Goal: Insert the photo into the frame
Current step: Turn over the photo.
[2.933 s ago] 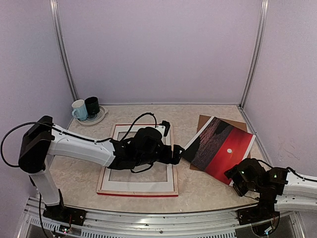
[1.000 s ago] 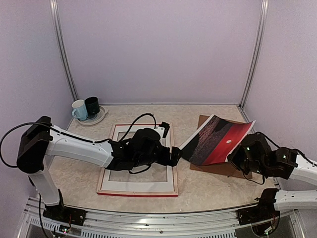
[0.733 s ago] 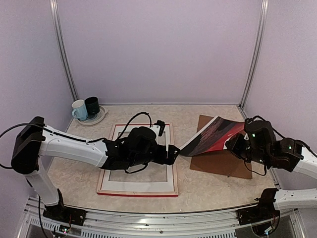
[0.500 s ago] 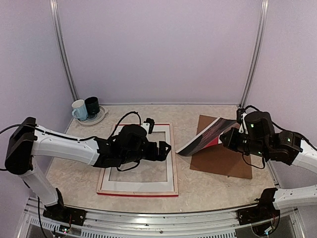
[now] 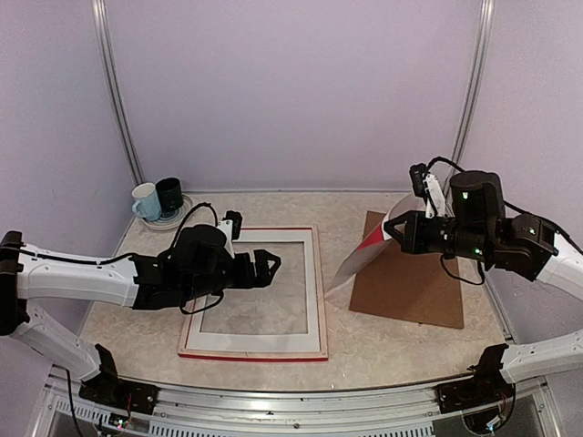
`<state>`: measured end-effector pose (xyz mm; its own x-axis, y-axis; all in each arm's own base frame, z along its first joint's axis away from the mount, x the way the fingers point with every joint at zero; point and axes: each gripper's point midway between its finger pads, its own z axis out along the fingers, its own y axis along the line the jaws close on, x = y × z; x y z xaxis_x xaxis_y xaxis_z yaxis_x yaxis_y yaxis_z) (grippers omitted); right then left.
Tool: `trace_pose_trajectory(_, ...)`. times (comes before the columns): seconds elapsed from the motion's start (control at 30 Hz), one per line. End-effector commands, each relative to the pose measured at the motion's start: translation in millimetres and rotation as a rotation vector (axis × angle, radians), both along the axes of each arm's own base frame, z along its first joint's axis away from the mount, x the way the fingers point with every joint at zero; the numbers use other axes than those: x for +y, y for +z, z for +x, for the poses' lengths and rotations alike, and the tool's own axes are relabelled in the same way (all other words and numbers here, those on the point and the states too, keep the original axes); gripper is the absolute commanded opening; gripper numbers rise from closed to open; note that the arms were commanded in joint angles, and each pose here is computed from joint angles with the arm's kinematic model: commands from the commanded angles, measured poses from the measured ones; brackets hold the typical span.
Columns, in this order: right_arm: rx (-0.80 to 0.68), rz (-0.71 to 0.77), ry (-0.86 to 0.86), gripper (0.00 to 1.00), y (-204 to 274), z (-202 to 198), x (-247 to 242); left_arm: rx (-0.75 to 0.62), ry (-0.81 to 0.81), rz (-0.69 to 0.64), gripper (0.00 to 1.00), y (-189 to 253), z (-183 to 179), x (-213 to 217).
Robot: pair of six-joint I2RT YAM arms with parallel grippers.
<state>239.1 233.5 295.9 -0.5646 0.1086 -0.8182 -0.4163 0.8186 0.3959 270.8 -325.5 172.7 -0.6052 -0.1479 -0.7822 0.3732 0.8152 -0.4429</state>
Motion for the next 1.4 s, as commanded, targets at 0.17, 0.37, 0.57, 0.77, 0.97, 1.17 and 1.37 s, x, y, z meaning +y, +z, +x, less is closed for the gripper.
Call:
trace_pose_trajectory(0.17,-0.102,-0.028,0.284,0.00,30,-11,49,-0.005,0.081,-0.023,0.99,10,0,35)
trace_pose_trajectory(0.37,-0.085,-0.040,0.436,0.00,18,-25,86,-0.007,0.114,-0.031,0.99,13,0,47)
trace_pose_trajectory(0.57,-0.077,-0.081,0.520,0.00,6,-33,111,0.000,0.129,-0.032,0.99,11,0,53)
trace_pose_trajectory(0.77,-0.144,-0.050,0.542,0.00,33,-32,117,0.007,0.135,-0.036,0.99,9,0,53)
trace_pose_trajectory(0.97,-0.145,-0.045,0.629,0.00,34,-39,137,0.010,0.150,-0.046,0.99,11,2,54)
trace_pose_trajectory(1.17,-0.116,-0.056,0.722,0.00,15,-53,161,0.019,0.176,-0.042,0.99,8,2,61)
trace_pose_trajectory(1.37,-0.083,-0.074,0.797,0.00,-6,-62,187,0.031,0.206,-0.045,0.99,3,1,70)
